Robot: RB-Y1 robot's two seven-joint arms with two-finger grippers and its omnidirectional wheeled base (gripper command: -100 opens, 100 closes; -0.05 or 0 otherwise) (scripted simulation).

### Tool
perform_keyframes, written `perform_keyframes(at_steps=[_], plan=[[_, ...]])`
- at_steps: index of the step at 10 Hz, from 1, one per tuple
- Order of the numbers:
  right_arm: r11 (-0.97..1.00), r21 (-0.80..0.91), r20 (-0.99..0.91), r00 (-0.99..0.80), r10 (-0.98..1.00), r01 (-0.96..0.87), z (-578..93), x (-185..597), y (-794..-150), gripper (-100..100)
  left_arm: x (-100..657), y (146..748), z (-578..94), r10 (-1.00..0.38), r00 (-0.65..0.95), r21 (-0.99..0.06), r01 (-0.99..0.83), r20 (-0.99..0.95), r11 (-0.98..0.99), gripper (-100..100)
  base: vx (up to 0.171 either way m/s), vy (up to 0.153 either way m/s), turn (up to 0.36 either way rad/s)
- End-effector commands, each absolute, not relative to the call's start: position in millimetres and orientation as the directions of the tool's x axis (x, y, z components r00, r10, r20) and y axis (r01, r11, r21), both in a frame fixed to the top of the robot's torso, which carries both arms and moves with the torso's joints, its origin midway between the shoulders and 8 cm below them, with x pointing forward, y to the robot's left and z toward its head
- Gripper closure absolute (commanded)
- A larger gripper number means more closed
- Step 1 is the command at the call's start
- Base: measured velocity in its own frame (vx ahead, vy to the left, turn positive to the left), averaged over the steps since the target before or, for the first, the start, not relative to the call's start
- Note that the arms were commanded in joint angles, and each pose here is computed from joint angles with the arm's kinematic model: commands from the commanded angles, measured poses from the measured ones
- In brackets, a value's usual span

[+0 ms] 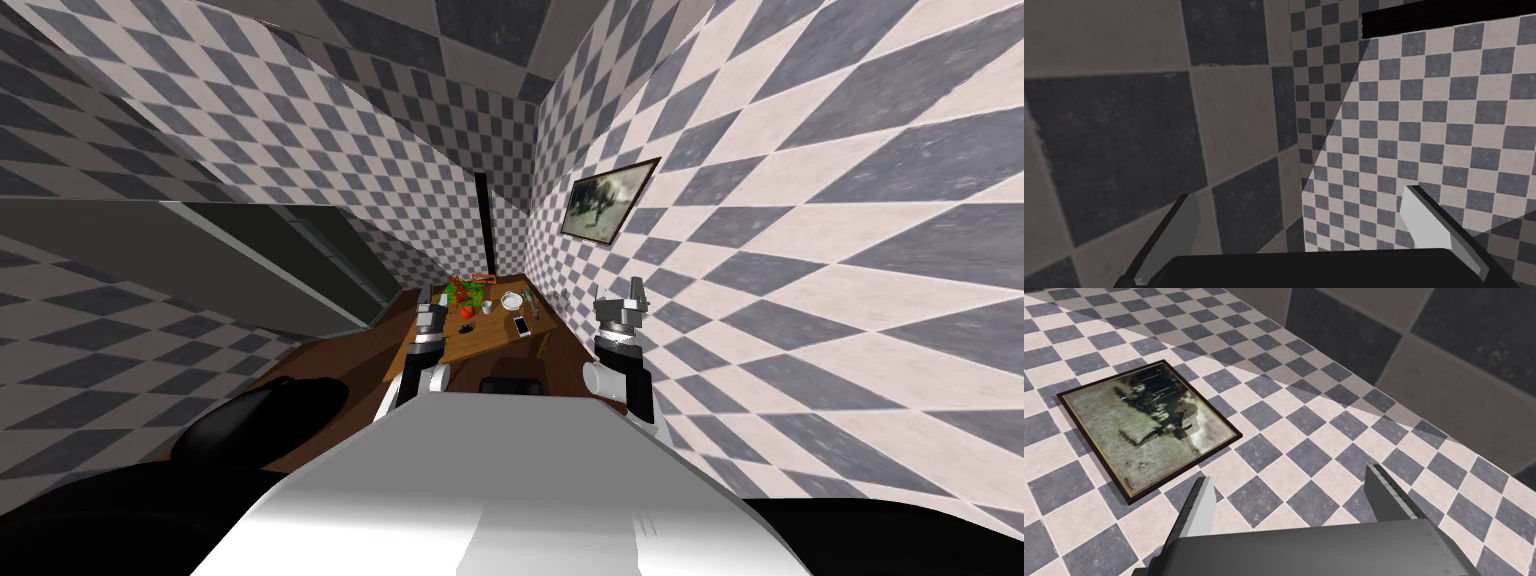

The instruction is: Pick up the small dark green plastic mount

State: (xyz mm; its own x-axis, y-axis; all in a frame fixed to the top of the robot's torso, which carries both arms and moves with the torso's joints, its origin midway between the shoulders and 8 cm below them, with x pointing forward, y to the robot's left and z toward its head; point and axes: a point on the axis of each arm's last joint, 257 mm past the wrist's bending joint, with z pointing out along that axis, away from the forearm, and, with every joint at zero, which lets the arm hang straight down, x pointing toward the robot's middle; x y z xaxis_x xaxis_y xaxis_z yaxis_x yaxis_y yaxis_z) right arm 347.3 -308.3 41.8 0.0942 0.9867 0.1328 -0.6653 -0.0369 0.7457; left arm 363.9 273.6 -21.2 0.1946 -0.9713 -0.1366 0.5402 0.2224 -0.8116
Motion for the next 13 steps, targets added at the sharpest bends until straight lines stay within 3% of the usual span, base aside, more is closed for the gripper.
perform_keyframes(at_steps=[1, 13], plan=[[-0.037, 0.746, 0.133, 0.094, 0.987, -0.665, 41.8, 347.3, -308.3, 0, 371.6, 279.2, -35.1, -0.971, 0.184, -0.833, 0.505, -0.152, 0.227, -100, -0.008, -0.006, -0.099], [-0.037, 0.746, 0.133, 0.094, 0.987, -0.665, 41.8, 347.3, -308.3, 0, 426.2, 366.8, -169.0, -0.967, 0.198, -0.974, 0.125, -0.159, 0.186, -100, -0.024, -0.004, -0.096]])
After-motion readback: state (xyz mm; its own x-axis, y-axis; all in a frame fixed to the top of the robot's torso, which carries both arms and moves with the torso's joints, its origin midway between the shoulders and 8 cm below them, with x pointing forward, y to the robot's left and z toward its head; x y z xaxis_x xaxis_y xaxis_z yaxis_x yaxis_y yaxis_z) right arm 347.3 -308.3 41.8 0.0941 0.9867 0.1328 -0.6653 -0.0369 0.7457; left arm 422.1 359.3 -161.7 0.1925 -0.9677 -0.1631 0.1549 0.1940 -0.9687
